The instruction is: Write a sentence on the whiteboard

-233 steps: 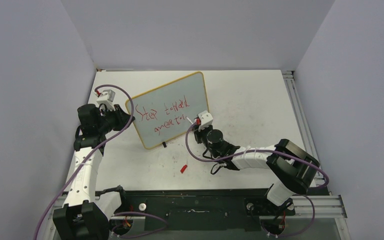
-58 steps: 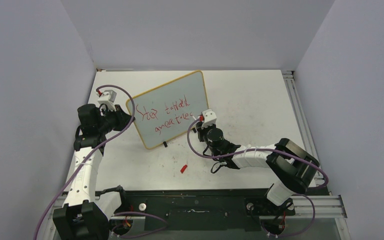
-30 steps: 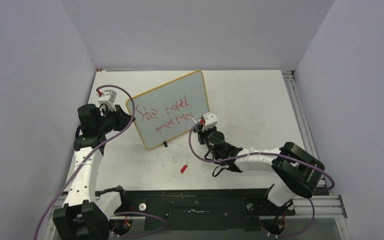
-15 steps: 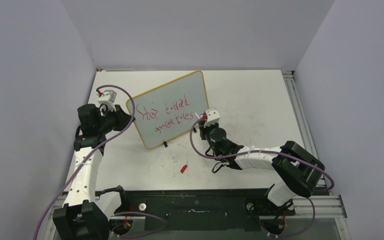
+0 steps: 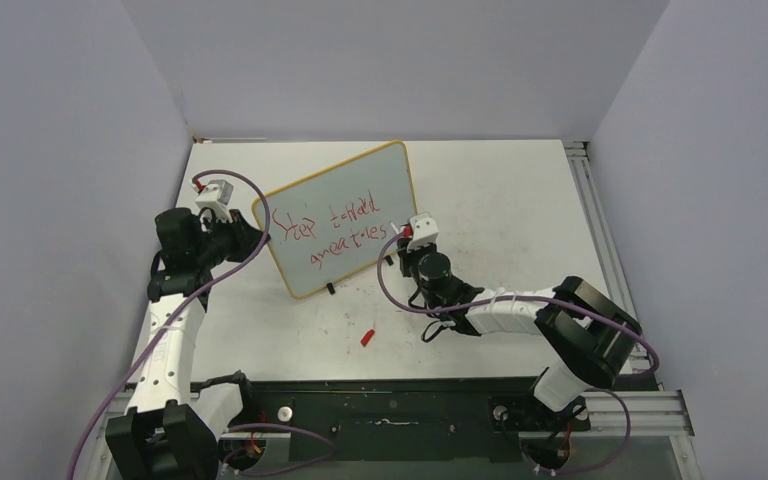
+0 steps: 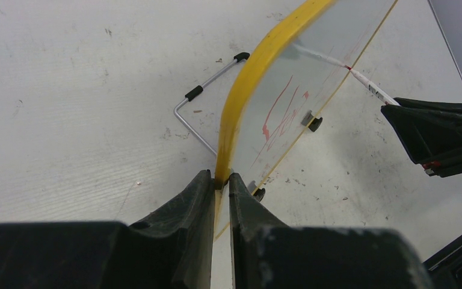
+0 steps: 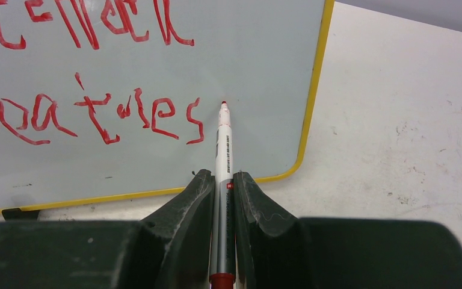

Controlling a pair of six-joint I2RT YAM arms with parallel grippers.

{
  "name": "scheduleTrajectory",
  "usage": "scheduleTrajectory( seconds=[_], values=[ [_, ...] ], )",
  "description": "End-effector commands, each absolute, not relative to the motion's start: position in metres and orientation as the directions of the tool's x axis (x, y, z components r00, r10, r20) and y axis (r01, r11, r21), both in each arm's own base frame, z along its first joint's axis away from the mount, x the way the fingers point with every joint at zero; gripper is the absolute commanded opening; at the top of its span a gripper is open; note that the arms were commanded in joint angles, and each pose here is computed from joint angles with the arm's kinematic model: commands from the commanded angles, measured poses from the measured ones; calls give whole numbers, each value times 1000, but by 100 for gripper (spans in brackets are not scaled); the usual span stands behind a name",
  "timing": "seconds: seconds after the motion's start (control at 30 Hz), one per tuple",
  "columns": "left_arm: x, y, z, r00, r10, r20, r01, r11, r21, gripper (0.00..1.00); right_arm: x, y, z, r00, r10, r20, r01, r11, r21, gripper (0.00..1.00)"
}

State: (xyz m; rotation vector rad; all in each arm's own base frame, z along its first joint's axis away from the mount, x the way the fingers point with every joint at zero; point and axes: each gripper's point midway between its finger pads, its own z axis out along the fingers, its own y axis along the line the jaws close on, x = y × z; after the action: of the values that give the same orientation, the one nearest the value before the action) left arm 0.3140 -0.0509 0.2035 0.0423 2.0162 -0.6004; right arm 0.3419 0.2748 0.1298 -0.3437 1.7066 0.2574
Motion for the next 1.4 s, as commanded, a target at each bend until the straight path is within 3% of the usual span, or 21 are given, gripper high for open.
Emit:
scheduleTrajectory(
  seconds=[0.0, 0.5, 1.37],
  values=[
    [314, -49, 209, -491, -215, -844, 274, 882, -384, 0, 354, 285, 154, -83, -26, -996, -373, 928, 7, 5],
    [314, -49, 209, -490, -216, -845, 275, 881, -385, 0, 337, 291, 126, -144, -60, -988, -425, 905, 7, 5],
    [314, -49, 209, -488, -216, -845, 275, 881, -384, 0, 340, 267, 104, -208, -74, -975, -333, 943, 0, 5]
  ],
)
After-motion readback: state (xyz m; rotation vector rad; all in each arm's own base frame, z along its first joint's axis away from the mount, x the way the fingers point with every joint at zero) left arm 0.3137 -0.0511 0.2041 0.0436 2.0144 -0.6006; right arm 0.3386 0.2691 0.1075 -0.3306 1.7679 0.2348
